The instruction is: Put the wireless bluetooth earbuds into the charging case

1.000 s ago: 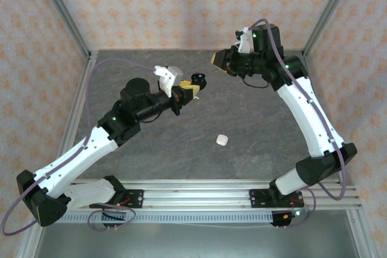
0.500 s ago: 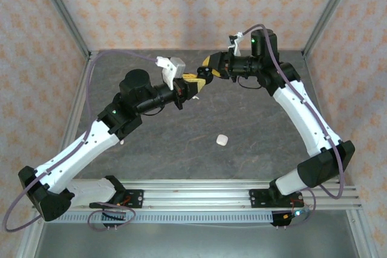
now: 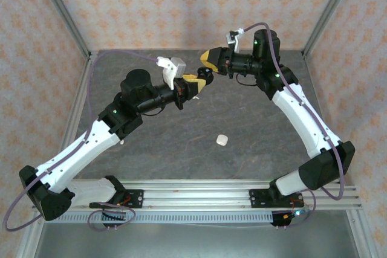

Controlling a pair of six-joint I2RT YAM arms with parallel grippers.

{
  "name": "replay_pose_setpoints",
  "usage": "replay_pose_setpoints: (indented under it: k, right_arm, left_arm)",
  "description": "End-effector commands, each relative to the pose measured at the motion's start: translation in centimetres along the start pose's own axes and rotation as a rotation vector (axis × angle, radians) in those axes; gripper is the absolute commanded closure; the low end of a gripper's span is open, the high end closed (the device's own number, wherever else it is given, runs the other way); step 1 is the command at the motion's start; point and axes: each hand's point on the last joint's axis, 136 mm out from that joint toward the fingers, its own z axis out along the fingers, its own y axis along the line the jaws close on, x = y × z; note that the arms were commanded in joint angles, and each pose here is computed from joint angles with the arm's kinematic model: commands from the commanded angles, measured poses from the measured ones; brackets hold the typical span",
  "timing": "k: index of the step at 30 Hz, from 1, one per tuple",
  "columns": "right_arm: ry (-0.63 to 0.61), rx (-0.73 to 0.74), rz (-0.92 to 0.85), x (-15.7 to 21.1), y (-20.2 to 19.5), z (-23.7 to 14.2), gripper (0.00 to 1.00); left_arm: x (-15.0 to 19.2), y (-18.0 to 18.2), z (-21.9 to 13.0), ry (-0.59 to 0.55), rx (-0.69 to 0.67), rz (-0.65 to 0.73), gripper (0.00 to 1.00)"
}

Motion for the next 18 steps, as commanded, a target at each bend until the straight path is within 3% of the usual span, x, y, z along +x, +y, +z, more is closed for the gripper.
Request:
replay_pose_setpoints:
  k: [1, 14, 18]
  right_arm:
    - [-0.005, -0.079, -0.077, 0.4, 3.0, -1.2, 0.82]
    - [0.089, -0.156, -0.017, 2.3, 5.0, -1.9, 0.81]
    - [0.073, -0.057, -0.025, 2.4, 3.3, -2.0, 0.81]
  left_arm:
    - [-0.9, -0.4, -0.2, -0.009, -0.002, -0.004, 1.0]
    - [-0.4, 0.8, -0.1, 0.001, -0.064, -0.007, 1.0]
    - [-0.7, 0.3, 0.4, -0.009, -0.026, 0.003, 1.0]
